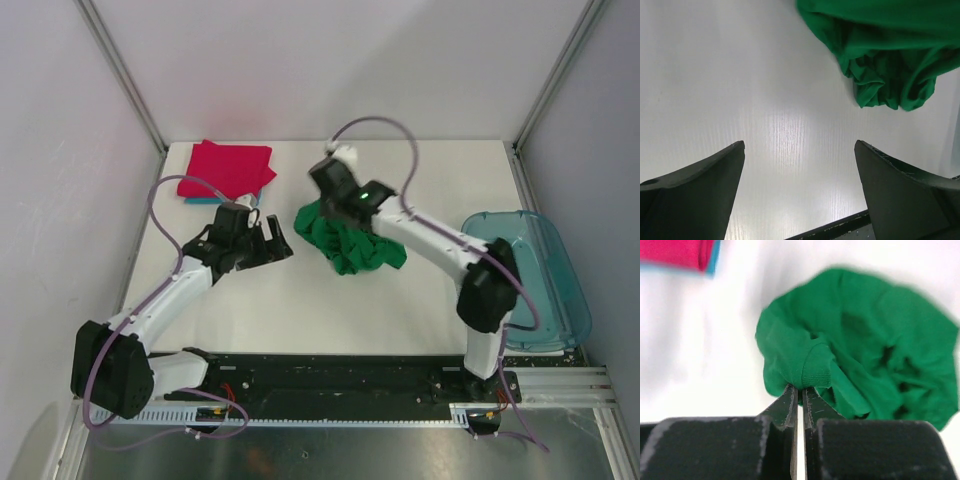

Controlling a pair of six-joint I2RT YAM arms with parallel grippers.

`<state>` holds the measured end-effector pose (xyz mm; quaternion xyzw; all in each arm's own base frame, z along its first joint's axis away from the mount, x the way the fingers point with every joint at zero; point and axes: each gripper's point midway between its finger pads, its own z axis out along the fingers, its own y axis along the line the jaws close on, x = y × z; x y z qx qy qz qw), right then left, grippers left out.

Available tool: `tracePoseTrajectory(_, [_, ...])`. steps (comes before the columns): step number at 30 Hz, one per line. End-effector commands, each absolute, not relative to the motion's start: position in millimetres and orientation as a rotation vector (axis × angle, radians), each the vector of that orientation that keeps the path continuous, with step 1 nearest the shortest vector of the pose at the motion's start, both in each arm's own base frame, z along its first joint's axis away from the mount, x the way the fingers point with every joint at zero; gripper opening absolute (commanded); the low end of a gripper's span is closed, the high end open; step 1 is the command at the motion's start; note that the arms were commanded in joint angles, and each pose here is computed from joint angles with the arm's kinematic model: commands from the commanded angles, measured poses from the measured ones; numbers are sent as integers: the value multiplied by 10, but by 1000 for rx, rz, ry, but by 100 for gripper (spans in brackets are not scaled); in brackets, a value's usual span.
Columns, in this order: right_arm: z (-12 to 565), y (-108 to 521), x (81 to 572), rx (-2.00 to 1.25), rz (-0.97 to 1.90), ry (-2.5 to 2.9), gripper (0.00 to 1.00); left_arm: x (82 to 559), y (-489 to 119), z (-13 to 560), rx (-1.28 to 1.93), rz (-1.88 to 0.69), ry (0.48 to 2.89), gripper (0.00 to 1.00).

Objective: Fold and stack the t-shirts
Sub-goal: Flatten out the tshirt

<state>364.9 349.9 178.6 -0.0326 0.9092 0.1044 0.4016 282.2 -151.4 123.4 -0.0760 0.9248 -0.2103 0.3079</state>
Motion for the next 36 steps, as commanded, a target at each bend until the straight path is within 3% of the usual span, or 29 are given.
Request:
tracePoseTrajectory(1, [2847, 2699, 3959, 93, 285, 2130, 0, 2838, -1685, 1357, -131, -625, 2403, 95])
tracePoseTrajectory(9, [3114, 1850, 4084, 231, 349, 2091, 0, 2834, -2167, 1239, -40, -702, 2437, 88])
tracePoseTrajectory(20, [3276, 1459, 4205, 281, 317, 2085, 0, 2839, -2998, 994, 47, -783, 2497, 74])
tracePoseTrajectory(29, [3421, 1341, 4206, 308, 307, 2064, 0, 3114, -2894, 852, -31, -611, 2464, 65])
tracePoseTrajectory(36, [3435, 1270, 4210, 320, 306, 2064, 0, 2939, -3034, 650, -127, -725, 2555, 58])
